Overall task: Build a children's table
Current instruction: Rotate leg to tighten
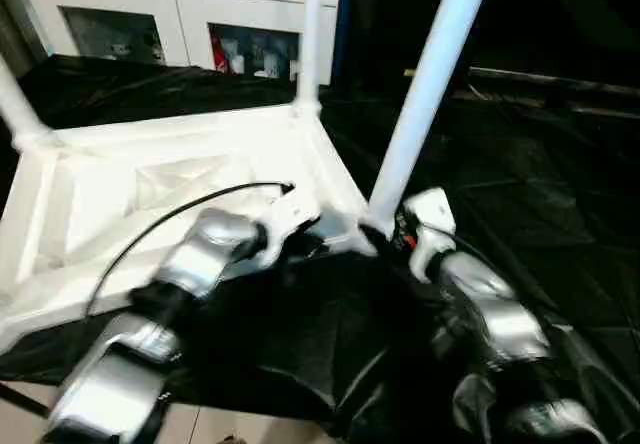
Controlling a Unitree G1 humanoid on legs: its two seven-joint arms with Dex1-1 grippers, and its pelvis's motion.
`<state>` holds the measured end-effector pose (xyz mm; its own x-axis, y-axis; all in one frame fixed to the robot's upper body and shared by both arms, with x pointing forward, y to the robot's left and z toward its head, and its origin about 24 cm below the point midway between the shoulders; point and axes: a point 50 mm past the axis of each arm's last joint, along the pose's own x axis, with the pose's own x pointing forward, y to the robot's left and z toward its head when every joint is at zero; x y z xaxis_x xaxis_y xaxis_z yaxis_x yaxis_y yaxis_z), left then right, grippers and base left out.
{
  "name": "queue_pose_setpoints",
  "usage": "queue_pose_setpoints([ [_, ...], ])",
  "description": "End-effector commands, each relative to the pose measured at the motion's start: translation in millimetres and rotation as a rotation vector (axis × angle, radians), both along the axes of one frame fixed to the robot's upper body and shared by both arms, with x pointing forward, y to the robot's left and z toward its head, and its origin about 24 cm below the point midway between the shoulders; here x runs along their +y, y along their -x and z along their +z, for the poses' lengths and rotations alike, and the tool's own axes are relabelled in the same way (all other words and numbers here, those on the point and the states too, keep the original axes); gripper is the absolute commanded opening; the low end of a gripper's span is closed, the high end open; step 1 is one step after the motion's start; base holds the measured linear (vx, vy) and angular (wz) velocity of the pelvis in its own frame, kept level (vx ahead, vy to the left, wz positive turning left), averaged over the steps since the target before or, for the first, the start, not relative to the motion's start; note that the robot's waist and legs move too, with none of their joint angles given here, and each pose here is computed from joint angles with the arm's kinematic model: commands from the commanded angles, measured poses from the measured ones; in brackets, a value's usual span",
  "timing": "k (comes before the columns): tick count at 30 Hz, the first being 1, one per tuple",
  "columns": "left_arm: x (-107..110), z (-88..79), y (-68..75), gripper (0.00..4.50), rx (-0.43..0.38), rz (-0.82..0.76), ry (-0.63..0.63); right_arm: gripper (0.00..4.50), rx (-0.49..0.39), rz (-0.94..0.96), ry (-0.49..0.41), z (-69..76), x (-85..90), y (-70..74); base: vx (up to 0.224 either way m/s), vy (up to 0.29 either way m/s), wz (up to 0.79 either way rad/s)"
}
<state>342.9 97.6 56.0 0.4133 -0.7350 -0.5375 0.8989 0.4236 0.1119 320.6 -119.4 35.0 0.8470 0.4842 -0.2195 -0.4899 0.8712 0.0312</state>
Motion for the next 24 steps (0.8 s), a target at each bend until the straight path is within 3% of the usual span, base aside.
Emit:
queue_pose_setpoints([
  [1,-13,11.9,-11.2,0.0,-0.088,0.111,0.065,2.64,0.094,0.135,-0.002,-22.9,29.0,14.8,0.0,0.0,0.0],
  [4,-18,11.0,-9.5,0.0,-0.083,0.082,0.078,3.34,0.08,0.165,-0.058,-17.4,32.6,12.8,0.0,0.0,0.0],
  [9,-12,11.4,-7.4,0.0,-0.078,0.036,0.087,3.74,0.03,0.179,-0.05,-6.9,20.6,6.4,0.0,0.0,0.0],
  [13,3,12.0,0.5,0.0,-0.053,-0.064,0.1,3.74,-0.008,0.301,-0.019,5.3,-3.1,6.5,0.0,0.0,0.0],
  [17,19,11.0,12.7,0.0,-0.011,-0.193,0.087,3.74,0.01,0.437,0.0,12.7,-22.4,12.5,0.0,0.0,0.0],
  [24,32,13.6,23.4,0.0,0.038,-0.28,0.101,3.74,0.033,0.551,0.049,14.9,-32.2,17.0,0.0,0.0,0.0],
])
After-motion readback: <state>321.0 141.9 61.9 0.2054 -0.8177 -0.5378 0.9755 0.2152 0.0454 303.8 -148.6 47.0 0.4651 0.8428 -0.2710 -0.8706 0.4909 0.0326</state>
